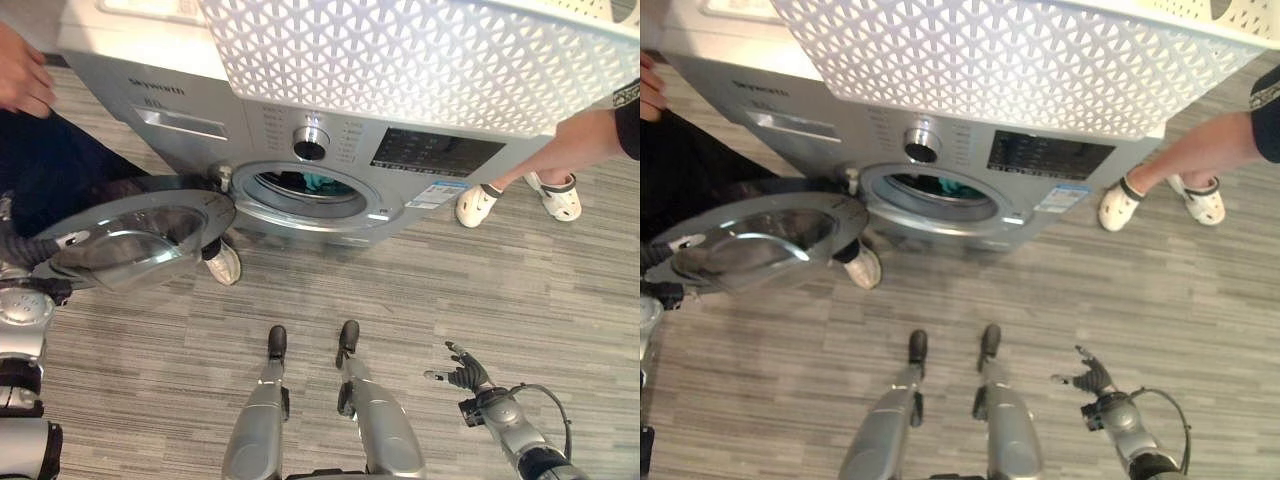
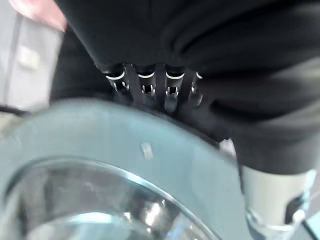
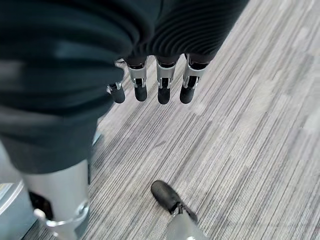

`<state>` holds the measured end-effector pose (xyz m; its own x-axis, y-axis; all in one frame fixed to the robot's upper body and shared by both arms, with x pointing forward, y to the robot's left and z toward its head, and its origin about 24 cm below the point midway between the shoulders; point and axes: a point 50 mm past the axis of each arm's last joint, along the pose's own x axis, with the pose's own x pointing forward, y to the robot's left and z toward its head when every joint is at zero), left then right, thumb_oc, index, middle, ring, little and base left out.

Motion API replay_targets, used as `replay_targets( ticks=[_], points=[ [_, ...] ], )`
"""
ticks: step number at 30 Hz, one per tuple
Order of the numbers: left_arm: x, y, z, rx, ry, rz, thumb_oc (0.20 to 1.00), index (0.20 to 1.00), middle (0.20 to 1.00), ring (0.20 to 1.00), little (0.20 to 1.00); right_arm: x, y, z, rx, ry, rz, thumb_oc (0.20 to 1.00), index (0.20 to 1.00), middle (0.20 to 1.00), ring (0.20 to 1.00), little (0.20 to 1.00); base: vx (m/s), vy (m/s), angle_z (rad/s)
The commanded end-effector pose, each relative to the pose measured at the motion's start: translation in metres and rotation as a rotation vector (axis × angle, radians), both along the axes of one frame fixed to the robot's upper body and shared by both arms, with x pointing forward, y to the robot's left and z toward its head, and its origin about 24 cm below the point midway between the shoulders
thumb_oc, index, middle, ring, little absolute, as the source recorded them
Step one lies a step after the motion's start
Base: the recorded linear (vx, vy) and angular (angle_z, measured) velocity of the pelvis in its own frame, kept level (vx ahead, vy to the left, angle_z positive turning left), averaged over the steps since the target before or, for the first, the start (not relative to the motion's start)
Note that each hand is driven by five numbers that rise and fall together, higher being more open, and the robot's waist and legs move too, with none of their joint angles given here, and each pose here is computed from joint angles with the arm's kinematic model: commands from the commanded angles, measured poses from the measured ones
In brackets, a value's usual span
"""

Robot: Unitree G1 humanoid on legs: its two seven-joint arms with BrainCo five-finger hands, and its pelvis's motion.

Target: Grab the laundry basket,head to the washer,open it,put in the laundry and shut it.

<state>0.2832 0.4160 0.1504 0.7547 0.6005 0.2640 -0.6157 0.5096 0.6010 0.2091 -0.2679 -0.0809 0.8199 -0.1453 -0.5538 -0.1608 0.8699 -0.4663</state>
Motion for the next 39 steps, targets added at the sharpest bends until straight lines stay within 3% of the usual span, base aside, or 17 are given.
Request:
replay_targets(
  ticks=[1, 12, 23, 30, 37, 39],
  points=[
    [-0.014, 0.013, -0.012, 0.032, 0.108, 0.038, 1.0, 1.0, 1.0, 1.0, 1.0, -0.002, -0.016, 0.009, -0.049, -0.019, 0.008, 1.0, 1.0, 1.0, 1.0, 1.0, -0.01, 0.084, -0.2],
    [-0.016, -0.003, -0.066, -0.029, 0.319, -0.022, 1.0, 1.0, 1.0, 1.0, 1.0, 0.001, -0.012, 0.013, -0.055, -0.033, 0.056, 1.0, 1.0, 1.0, 1.0, 1.0, 0.01, 0.021, -0.14],
    [-0.05, -0.047, -0.157, -0.304, 0.493, -0.125, 1.0, 1.0, 1.0, 1.0, 1.0, -0.029, -0.027, -0.005, -0.087, 0.101, 0.0, 1.0, 1.0, 1.0, 1.0, 1.0, 0.04, -0.056, 0.04],
    [-0.054, -0.084, -0.186, -0.413, 0.501, -0.2, 1.0, 1.0, 1.0, 1.0, 1.0, -0.045, -0.042, -0.009, -0.146, 0.177, -0.007, 1.0, 1.0, 1.0, 1.0, 1.0, -0.03, -0.115, 0.22],
    [-0.019, -0.141, -0.183, -0.478, 0.411, -0.35, 1.0, 1.0, 1.0, 1.0, 1.0, -0.033, -0.065, 0.009, -0.256, 0.145, -0.017, 1.0, 1.0, 1.0, 1.0, 1.0, -0.13, -0.184, 0.37],
    [-0.005, -0.185, -0.185, -0.574, 0.358, -0.443, 1.0, 1.0, 1.0, 1.0, 1.0, -0.039, -0.067, 0.005, -0.256, 0.154, -0.062, 1.0, 1.0, 1.0, 1.0, 1.0, -0.16, -0.118, 0.5]
  ],
)
